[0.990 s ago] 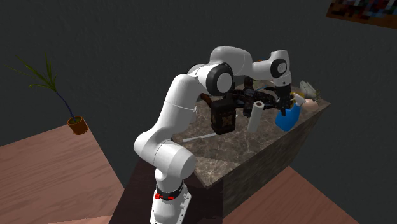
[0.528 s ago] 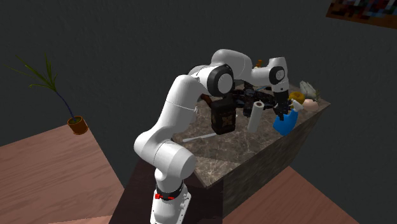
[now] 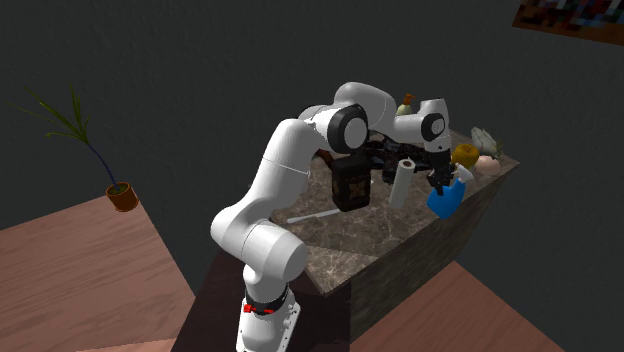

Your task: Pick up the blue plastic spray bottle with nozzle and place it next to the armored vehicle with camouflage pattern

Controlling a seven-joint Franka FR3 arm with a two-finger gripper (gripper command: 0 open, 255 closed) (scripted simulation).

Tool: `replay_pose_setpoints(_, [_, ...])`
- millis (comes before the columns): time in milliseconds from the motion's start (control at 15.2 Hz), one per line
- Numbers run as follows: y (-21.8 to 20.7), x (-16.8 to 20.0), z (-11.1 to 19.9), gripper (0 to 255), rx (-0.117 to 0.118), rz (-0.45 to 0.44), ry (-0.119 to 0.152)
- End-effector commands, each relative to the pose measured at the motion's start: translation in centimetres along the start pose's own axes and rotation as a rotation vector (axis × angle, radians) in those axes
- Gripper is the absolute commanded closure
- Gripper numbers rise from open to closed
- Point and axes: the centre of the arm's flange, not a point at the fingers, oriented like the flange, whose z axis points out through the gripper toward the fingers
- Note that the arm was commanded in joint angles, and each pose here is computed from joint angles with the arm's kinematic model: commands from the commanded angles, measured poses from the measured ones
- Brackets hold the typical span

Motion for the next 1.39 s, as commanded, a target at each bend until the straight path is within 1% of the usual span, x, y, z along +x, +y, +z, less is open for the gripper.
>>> replay_pose_setpoints(0, [0.0,0.0,0.0,255,-0.001,0.000,0.000])
replay_pose_setpoints(264, [0.0,0.0,0.0,255,-0.001,0.000,0.000])
replay_pose_setpoints(330, [0.0,0.0,0.0,0,-0.001,0.000,0.000])
replay_pose_setpoints(660, [0.0,0.0,0.0,0,-0.001,0.000,0.000])
replay_pose_setpoints(924, [0.0,0.0,-5.0,0,-0.001,0.000,0.000])
replay_pose_setpoints(1320, [0.0,0.0,-5.0,0,-0.001,0.000,0.000])
